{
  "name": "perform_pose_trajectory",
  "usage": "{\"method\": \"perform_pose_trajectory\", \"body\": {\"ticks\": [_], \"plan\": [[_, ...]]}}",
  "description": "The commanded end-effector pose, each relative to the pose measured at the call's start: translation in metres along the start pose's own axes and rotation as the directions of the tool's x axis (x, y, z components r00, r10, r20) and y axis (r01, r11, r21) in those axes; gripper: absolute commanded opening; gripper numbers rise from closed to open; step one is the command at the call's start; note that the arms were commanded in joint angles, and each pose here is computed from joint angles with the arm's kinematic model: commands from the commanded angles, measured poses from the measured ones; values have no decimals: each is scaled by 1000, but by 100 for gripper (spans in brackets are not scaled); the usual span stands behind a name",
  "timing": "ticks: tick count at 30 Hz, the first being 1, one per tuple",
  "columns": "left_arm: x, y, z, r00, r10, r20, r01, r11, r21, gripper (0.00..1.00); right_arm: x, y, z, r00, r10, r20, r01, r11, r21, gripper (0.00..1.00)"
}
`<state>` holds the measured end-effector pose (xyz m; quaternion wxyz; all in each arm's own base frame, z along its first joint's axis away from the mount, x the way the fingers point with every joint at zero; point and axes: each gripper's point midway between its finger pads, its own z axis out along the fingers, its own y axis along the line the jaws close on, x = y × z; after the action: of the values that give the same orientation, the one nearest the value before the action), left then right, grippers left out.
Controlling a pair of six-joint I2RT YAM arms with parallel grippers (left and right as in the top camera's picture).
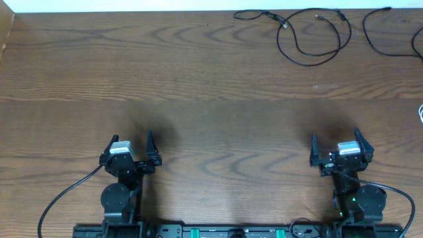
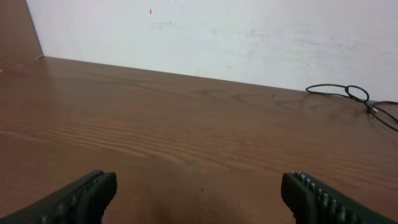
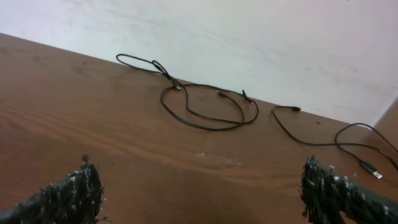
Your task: Untangle cables
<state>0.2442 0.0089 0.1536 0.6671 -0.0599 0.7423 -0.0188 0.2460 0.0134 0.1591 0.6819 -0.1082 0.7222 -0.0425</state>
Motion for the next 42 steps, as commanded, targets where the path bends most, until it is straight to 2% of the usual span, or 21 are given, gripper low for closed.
{"method": "perform_pose_trajectory", "body": {"ticks": [1, 10, 20, 42], "plan": [[17, 2, 1, 999, 15, -47, -15, 1000, -1, 91, 0, 0, 0, 1000, 16, 1, -16, 1000, 1, 99], [17, 2, 1, 999, 15, -47, -15, 1000, -1, 92, 6, -14, -1, 999, -21, -29, 23, 997, 78, 99], [17, 2, 1, 999, 15, -47, -15, 1000, -1, 91, 8, -24, -2, 982, 190, -10, -187, 972, 145, 99], [17, 2, 1, 999, 15, -47, -15, 1000, -1, 91, 7, -24, -2, 981, 192, -10, -188, 971, 145, 99]]}}
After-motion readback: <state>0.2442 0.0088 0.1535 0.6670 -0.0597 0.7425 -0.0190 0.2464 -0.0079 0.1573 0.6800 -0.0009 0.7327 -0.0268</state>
